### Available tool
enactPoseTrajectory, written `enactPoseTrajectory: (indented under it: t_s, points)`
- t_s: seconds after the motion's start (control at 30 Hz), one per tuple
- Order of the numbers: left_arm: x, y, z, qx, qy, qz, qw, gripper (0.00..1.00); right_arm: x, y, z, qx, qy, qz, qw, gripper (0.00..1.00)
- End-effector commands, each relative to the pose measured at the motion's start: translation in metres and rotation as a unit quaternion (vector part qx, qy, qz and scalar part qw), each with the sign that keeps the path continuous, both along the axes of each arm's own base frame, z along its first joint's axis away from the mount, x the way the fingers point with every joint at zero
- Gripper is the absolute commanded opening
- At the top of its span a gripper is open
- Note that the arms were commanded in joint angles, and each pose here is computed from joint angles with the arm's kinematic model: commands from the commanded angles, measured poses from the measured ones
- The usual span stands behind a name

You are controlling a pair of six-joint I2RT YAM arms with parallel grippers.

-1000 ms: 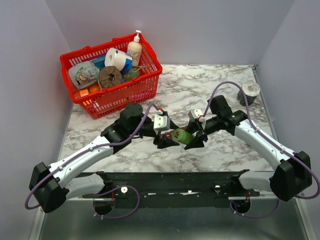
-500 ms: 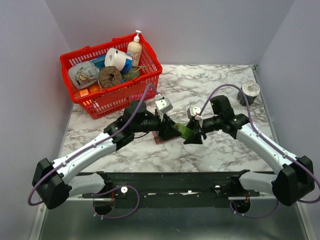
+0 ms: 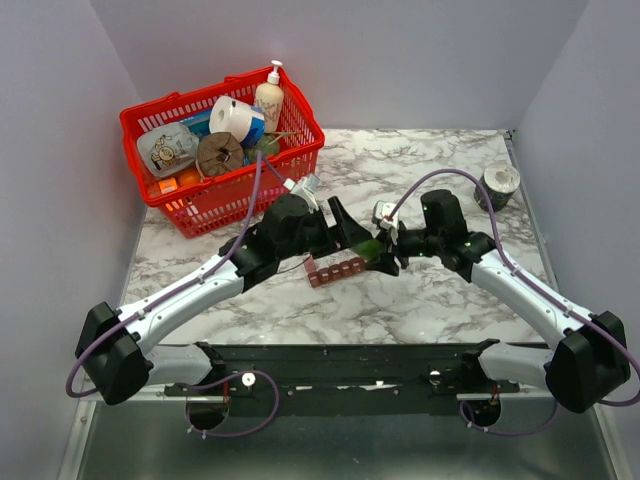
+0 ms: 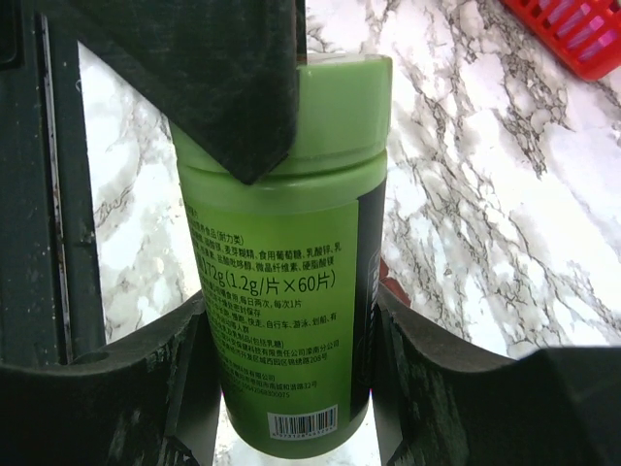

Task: Sort the pills into containers

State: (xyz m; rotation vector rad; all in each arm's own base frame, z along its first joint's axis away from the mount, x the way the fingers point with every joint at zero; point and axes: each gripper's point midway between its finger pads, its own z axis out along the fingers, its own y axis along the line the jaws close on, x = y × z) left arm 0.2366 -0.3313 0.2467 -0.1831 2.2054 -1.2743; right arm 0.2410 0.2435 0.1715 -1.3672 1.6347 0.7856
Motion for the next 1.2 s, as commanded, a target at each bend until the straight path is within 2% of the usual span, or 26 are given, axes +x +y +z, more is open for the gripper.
enactPoseTrajectory:
  t_s: [0.0,0.03,0.07,0.13,0.2,0.23,0.27,0.3,0.33,0.37,0.4,0.5,0.7,0.93,1.17]
  points:
    - [-0.020,0.000,0.048,-0.018,-0.155,-0.088,0.984,0.99,-0.009,0.004,0.012,0.030,-0.005,0.025,0.999,0.01]
    - [-0.023,0.004,0.047,-0.016,-0.177,-0.097,0.979,0.99,-0.014,0.006,0.013,0.034,-0.004,0.041,0.999,0.01]
    - [-0.023,0.011,0.048,0.010,-0.235,-0.115,0.965,0.99,-0.019,0.006,0.013,0.035,0.003,0.049,0.998,0.01]
    - [-0.031,0.028,0.054,0.033,-0.293,-0.129,0.947,0.99,-0.028,0.009,0.016,0.045,0.004,0.078,0.996,0.01]
    - [-0.041,0.043,0.056,0.078,-0.389,-0.171,0.902,0.99,-0.037,0.010,0.018,0.050,0.014,0.101,0.994,0.02]
    - [-0.047,0.048,0.043,0.094,-0.411,-0.192,0.886,0.99,-0.046,0.012,0.022,0.060,0.005,0.135,0.989,0.02]
    - [-0.070,0.046,0.036,0.080,-0.444,-0.253,0.856,0.99,-0.057,0.010,0.019,0.061,0.023,0.155,0.986,0.02]
    - [-0.079,0.053,0.036,0.105,-0.538,-0.285,0.786,0.99,-0.064,0.011,0.027,0.070,0.020,0.179,0.981,0.02]
    - [-0.092,0.055,0.010,0.109,-0.552,-0.326,0.759,0.99,-0.072,0.014,0.030,0.088,-0.002,0.227,0.970,0.02]
    - [-0.102,0.056,0.003,0.107,-0.583,-0.352,0.724,0.99,-0.087,0.008,0.027,0.085,0.030,0.244,0.966,0.02]
    - [-0.103,0.057,0.000,0.115,-0.611,-0.358,0.696,0.99,-0.088,0.010,0.035,0.090,0.018,0.259,0.962,0.02]
    - [-0.100,0.051,-0.010,0.119,-0.613,-0.380,0.683,0.99,-0.092,0.010,0.031,0.084,0.036,0.281,0.955,0.02]
    - [-0.099,0.031,0.019,0.072,-0.639,-0.365,0.673,0.99,-0.091,0.016,0.027,0.077,0.042,0.276,0.957,0.02]
    - [-0.090,0.025,0.029,0.073,-0.639,-0.333,0.690,0.98,-0.092,0.018,0.015,0.059,0.049,0.270,0.960,0.02]
    - [-0.094,0.013,0.027,0.060,-0.612,-0.354,0.704,0.89,-0.092,0.021,0.016,0.059,0.053,0.272,0.959,0.02]
